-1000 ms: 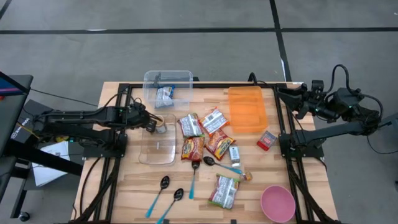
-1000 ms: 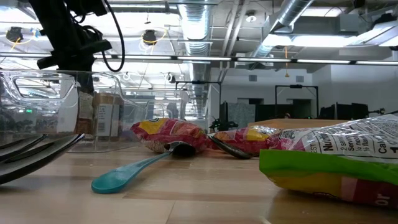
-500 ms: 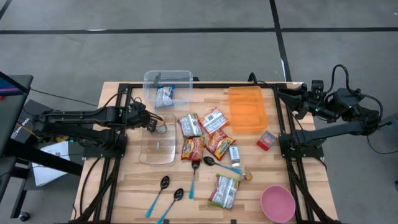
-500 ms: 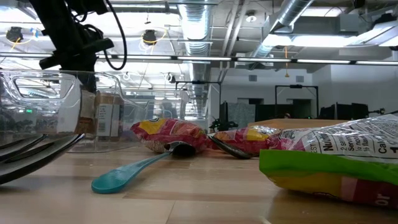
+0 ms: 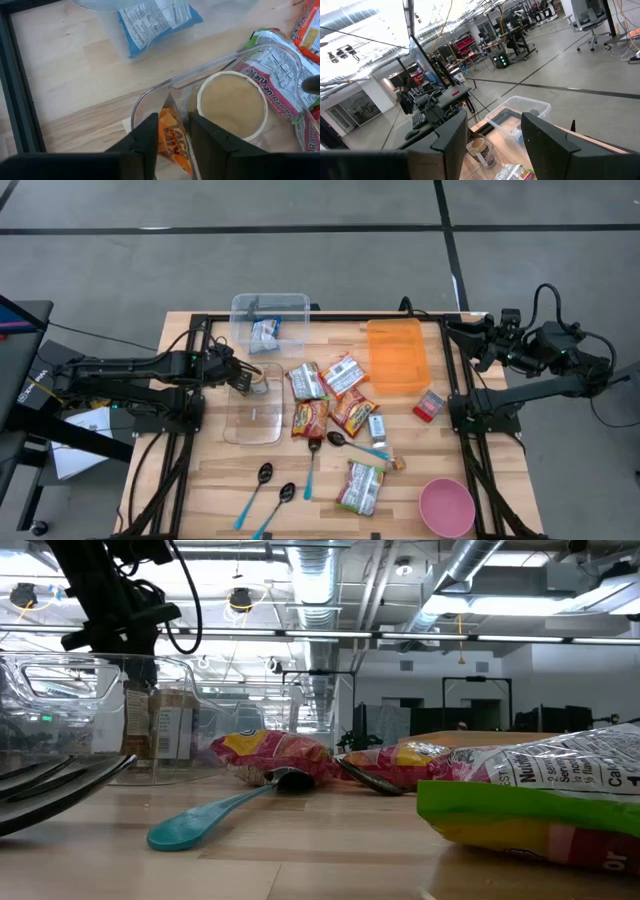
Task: Pick & Place Food Item
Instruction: Put the orange seasoning pack into the transparent bin, then put the brown seasoning bottle into the transparent bin
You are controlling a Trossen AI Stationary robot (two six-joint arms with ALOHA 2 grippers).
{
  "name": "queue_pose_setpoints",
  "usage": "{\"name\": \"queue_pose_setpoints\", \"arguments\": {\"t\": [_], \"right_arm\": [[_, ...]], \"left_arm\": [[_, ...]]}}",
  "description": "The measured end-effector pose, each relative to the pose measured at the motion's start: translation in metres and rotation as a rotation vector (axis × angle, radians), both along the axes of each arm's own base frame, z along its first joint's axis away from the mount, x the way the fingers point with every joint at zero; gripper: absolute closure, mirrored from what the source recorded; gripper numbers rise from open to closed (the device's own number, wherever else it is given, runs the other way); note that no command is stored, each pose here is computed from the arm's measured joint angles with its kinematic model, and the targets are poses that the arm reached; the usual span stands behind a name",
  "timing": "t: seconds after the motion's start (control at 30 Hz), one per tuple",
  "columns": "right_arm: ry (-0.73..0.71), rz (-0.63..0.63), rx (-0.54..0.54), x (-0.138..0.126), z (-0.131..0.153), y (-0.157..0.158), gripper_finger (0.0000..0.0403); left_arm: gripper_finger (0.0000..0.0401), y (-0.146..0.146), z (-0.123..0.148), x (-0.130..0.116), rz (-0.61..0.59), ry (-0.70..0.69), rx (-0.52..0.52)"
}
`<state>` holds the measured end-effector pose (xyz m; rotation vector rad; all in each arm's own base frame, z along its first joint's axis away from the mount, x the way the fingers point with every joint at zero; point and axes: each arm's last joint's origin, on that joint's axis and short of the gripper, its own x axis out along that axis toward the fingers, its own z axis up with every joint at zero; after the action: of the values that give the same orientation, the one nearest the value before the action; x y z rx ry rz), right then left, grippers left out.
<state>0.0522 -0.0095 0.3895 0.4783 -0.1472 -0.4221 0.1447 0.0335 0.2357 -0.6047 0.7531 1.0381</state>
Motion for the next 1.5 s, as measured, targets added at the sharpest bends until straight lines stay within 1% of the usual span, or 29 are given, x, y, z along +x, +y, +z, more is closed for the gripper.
{"name": "queue_pose_setpoints", "arguments": {"t": [0.27,0.4,0.47,0.63,0.7,0.77,0.8,0.87,1.0,1.07,1.13,1.23,1.33,1.5], "right_arm": [[0.000,0.000,0.000,0.000,0.000,0.000,0.0223],[0.000,0.000,0.000,0.000,0.000,0.000,0.0223],[0.000,0.000,0.000,0.000,0.000,0.000,0.0223],[-0.006,0.000,0.001,0.000,0.001,0.000,0.0223],[-0.012,0.000,0.001,0.000,0.001,0.000,0.0223],[-0.013,0.000,0.001,0.000,0.001,0.000,0.0223],[-0.015,0.000,0.002,0.000,0.001,0.000,0.0223],[-0.015,0.000,0.002,0.000,0.001,0.000,0.0223],[-0.015,0.000,0.002,0.000,0.001,0.000,0.0223],[-0.017,0.000,0.006,0.000,0.001,0.000,0.0223],[-0.020,-0.002,0.013,0.000,0.001,0.000,0.0223],[-0.022,-0.011,0.030,0.000,0.001,0.000,0.0223],[-0.010,-0.017,0.052,0.000,-0.001,0.000,0.0223],[0.006,-0.022,0.077,0.000,-0.004,-0.001,0.0223]], "left_arm": [[0.0229,-0.001,0.011,-0.013,0.006,-0.087,0.027],[0.0210,-0.003,0.019,-0.023,0.006,-0.159,0.037],[0.0205,-0.003,0.024,-0.028,-0.013,-0.202,0.052],[0.0199,-0.007,0.040,-0.035,-0.160,-0.350,0.070],[0.0199,-0.009,0.048,-0.035,-0.244,-0.437,0.075],[0.0199,-0.011,0.059,-0.032,-0.355,-0.554,0.089],[0.0199,-0.012,0.065,-0.031,-0.410,-0.610,0.107],[0.0197,-0.012,0.078,-0.026,-0.480,-0.723,0.167],[0.0188,-0.011,0.101,-0.018,-0.528,-0.904,0.337],[0.0183,-0.011,0.108,-0.014,-0.543,-0.928,0.418],[0.0177,-0.010,0.108,-0.011,-0.543,-0.913,0.464],[0.0170,-0.008,0.105,-0.005,-0.551,-0.867,0.480],[0.0166,-0.008,0.101,0.001,-0.557,-0.836,0.468],[0.0164,-0.007,0.099,0.007,-0.560,-0.819,0.460]]}}
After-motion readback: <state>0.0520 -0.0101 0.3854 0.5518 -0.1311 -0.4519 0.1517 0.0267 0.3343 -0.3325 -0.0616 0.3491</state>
